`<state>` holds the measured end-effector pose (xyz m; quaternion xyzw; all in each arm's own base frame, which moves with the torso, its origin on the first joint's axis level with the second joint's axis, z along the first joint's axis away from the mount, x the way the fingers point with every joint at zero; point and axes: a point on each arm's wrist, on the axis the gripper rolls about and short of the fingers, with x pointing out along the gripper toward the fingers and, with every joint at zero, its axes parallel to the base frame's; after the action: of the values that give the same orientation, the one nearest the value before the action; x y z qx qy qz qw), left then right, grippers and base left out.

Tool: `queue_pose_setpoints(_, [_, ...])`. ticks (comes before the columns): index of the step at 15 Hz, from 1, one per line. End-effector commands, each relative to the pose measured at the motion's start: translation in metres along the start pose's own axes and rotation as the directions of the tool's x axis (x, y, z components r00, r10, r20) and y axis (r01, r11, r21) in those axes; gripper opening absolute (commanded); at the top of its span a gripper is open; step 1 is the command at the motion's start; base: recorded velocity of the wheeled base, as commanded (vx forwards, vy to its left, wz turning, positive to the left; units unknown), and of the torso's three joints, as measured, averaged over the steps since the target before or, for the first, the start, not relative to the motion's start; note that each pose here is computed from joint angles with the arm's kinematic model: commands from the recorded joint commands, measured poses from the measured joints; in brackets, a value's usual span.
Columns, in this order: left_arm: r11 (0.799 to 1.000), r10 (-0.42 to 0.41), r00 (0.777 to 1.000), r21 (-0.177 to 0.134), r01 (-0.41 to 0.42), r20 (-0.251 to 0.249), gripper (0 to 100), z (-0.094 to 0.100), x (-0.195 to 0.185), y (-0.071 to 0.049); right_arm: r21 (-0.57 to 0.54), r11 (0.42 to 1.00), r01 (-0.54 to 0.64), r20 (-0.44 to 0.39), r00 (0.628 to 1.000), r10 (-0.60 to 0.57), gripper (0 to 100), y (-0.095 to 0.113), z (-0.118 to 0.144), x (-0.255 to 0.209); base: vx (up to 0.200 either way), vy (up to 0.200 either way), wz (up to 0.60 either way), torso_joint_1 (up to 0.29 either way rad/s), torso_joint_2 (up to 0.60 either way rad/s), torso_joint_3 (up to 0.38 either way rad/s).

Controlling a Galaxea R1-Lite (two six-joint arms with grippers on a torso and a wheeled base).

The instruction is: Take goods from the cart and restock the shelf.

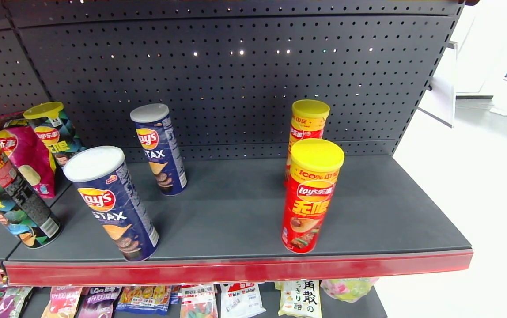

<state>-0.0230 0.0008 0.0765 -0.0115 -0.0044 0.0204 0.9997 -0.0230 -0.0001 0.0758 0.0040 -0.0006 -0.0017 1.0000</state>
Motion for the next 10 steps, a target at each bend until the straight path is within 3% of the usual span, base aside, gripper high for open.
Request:
queue_pose_setpoints(1, [1.0,0.001,1.0,0.0,-0.001,-0.001,100,0.0,0.0001,0.0,0.0,1.0,0.0,-0.001,1.0,0.0,100,0.0,-0.0001,0.0001,0.0,0.0,0.0,0.0,0.0,0.0])
queue_pose_setpoints(2, [1.0,0.001,1.0,0.0,-0.001,-0.001,100,0.0,0.0001,0.0,0.0,1.0,0.001,-0.001,1.0,-0.001,100,0.0,-0.0001,0.0001,0.0,0.0,0.0,0.0,0.0,0.0])
queue_pose_setpoints(5, [1.0,0.001,1.0,-0.002,-0.001,-0.001,100,0.0,0.0001,0.0,0.0,1.0,0.001,-0.001,1.0,-0.001,100,0.0,-0.0001,0.0001,-0.2,0.0,0.0,0.012,0.01,0.001])
queue_pose_setpoints(9, [1.0,0.001,1.0,0.0,-0.001,-0.001,100,0.0,0.0001,0.0,0.001,1.0,0.001,-0.001,1.0,-0.001,100,0.0,-0.0001,0.0001,0.0,0.0,0.0,0.0,0.0,0.0])
queue_pose_setpoints(10, [1.0,0.001,1.0,0.0,-0.001,-0.001,100,0.0,0.0001,0.0,0.001,1.0,0.001,-0.001,1.0,-0.001,100,0.0,-0.0001,0.0001,0.0,0.2,0.0,0.022,0.02,0.012])
